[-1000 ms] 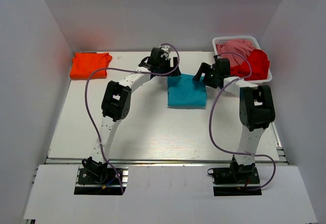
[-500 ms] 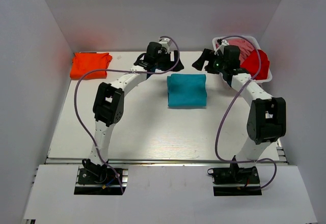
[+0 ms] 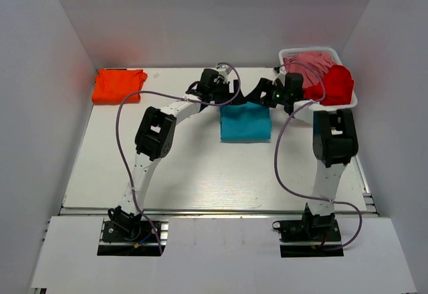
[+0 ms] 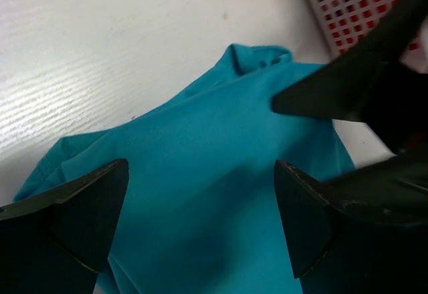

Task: Fold and stack the t-shirts
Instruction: Fold the long partially folded tshirt into a neat square, then put the neatly folded tshirt into the corner of the board with the left arm

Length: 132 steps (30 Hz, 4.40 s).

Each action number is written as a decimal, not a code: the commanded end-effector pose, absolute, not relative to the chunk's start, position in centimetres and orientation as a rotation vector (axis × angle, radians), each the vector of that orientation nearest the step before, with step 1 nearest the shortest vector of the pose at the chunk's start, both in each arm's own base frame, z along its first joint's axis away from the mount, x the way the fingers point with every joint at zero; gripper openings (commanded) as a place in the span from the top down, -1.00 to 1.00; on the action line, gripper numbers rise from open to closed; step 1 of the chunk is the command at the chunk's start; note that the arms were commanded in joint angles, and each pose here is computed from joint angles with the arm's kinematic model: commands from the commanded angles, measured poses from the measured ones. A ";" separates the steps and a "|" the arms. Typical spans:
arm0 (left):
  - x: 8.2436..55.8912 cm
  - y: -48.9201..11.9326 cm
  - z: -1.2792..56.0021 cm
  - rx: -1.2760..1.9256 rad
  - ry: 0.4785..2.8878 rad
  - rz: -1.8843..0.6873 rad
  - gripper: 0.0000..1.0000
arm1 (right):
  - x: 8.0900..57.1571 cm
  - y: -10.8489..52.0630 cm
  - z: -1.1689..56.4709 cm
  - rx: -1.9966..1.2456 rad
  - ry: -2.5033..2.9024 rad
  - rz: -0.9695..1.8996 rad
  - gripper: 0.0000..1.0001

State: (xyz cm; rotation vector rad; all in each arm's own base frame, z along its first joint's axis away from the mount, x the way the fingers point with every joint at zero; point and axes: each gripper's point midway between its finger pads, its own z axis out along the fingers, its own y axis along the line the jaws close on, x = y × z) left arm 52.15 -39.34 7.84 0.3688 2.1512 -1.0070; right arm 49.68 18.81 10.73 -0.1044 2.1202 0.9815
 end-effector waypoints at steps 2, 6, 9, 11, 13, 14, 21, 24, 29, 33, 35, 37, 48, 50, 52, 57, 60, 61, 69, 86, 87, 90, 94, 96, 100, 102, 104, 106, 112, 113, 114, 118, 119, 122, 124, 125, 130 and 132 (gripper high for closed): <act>52.5 -38.0 6.7 0.276 2.191 -1.000 -0.99 | 52.3 19.3 10.2 -0.088 1.999 1.154 -0.81; 51.9 -36.5 4.0 0.238 2.258 -0.961 -0.99 | 51.8 19.8 6.2 -0.042 2.051 1.286 -0.81; 51.7 -36.1 3.2 0.227 2.277 -0.944 -0.99 | 51.5 19.6 4.9 -0.020 2.077 1.281 -0.81; 51.6 -36.1 3.5 0.227 2.279 -0.943 -0.99 | 51.4 19.6 5.1 -0.026 2.073 1.278 -0.81; 52.0 -36.1 4.5 0.234 2.255 -0.933 -0.99 | 51.5 19.5 6.9 -0.072 2.042 1.257 -0.81; 52.0 -36.1 5.7 0.250 2.236 -0.930 -0.99 | 51.6 19.4 7.5 -0.086 2.032 1.241 -0.81; 53.4 -35.6 14.2 0.291 2.076 -0.871 -0.99 | 51.0 20.2 17.2 -0.331 1.907 1.128 -0.81; 52.8 -35.0 17.8 0.296 2.014 -0.828 -0.99 | 50.2 19.9 20.1 -0.395 1.880 1.038 -0.81; 51.1 -34.2 19.0 0.281 2.021 -0.801 -0.99 | 48.5 19.2 21.8 -0.416 1.895 0.912 -0.81; 50.2 -32.9 17.2 0.237 2.112 -0.746 -0.99 | 47.1 17.1 23.0 -0.335 1.894 0.766 -0.81; 49.2 -32.8 14.9 0.219 2.210 -0.717 -0.99 | 46.7 16.5 23.1 -0.308 1.895 0.730 -0.81; 48.8 -32.4 13.5 0.180 2.274 -0.693 -0.99 | 45.6 15.5 23.1 -0.262 1.903 0.676 -0.81; 46.3 -33.4 4.7 0.086 2.484 -0.690 -0.99 | 41.8 11.6 23.6 -0.076 1.880 0.516 -0.81; 46.5 -33.3 4.2 0.081 2.484 -0.679 -0.99 | 41.3 11.7 24.5 -0.080 1.856 0.527 -0.81; 46.1 -33.6 3.0 0.092 2.503 -0.700 -0.99 | 41.0 11.7 24.6 -0.079 1.850 0.525 -0.81; 46.0 -34.5 2.5 0.116 2.502 -0.731 -0.99 | 40.3 11.3 25.1 -0.069 1.833 0.516 -0.81; 45.7 -35.2 2.2 0.171 2.474 -0.759 -0.89 | 40.1 11.2 25.2 -0.065 1.821 0.517 -0.81; 45.1 -35.4 1.7 0.213 2.480 -0.747 -0.84 | 40.1 11.1 25.2 -0.058 1.817 0.523 -0.81; 43.4 -35.8 -1.6 0.373 2.530 -0.506 -0.32 | 39.8 10.5 25.0 -0.021 1.807 0.490 -0.81; 45.6 -34.2 7.0 0.542 2.304 -0.327 1.00 | 39.3 8.5 24.9 0.032 1.785 0.380 -0.81; 45.6 -32.9 7.0 0.596 2.282 -0.292 1.00 | 39.3 8.4 25.1 0.034 1.778 0.376 -0.81; 46.7 -29.6 11.7 0.627 2.133 -0.122 1.00 | 39.0 8.3 25.1 0.029 1.770 0.371 -0.81; 45.9 -27.0 15.0 0.759 2.025 -0.058 1.00 | 39.1 8.1 24.6 0.031 1.781 0.357 -0.81; 46.1 -24.2 16.2 0.760 1.991 0.042 1.00 | 39.2 8.2 24.3 0.027 1.789 0.357 -0.81; 46.9 -19.8 17.3 0.760 1.969 0.154 1.00 | 39.5 8.2 23.7 0.026 1.809 0.355 -0.81; 47.8 -17.4 18.2 0.744 1.969 0.195 1.00 | 39.7 8.3 23.4 0.024 1.818 0.352 -0.81; 48.6 -16.1 18.7 0.737 1.983 0.192 1.00 | 39.8 8.2 23.1 0.026 1.827 0.350 -0.81; 50.0 -13.7 19.7 0.706 1.986 0.228 1.00 | 40.1 8.2 22.6 0.027 1.841 0.345 -0.81; 53.2 -7.5 20.7 0.659 2.010 0.327 1.00 | 40.8 8.0 21.6 0.035 1.875 0.324 -0.81; 53.6 -7.0 20.4 0.664 2.011 0.325 1.00 | 41.0 8.0 21.3 0.033 1.884 0.321 -0.81; 54.1 -6.4 21.2 0.642 1.992 0.334 1.00 | 41.1 8.2 20.4 0.016 1.912 0.316 -0.81; 55.6 -3.8 22.0 0.615 1.942 0.353 1.00 | 41.9 8.9 19.3 -0.015 1.971 0.339 -0.81; 56.5 -2.4 22.2 0.585 1.938 0.371 1.00 | 41.9 9.1 19.2 -0.019 1.974 0.349 -0.81; 57.9 -0.2 22.7 0.557 1.914 0.383 1.00 | 42.1 9.5 18.5 -0.035 1.989 0.367 -0.81; 58.9 0.5 22.3 0.565 1.906 0.377 1.00 | 42.2 9.6 18.0 -0.038 2.000 0.370 -0.81; 59.5 1.4 23.2 0.551 1.891 0.377 1.00 | 42.3 9.6 17.8 -0.040 2.002 0.373 -0.81; 60.9 1.7 23.6 0.587 1.850 0.284 1.00 | 42.3 9.8 17.5 -0.051 2.012 0.376 -0.81; 61.1 2.7 24.7 0.571 1.831 0.259 1.00 | 42.3 9.9 17.4 -0.055 2.012 0.380 -0.81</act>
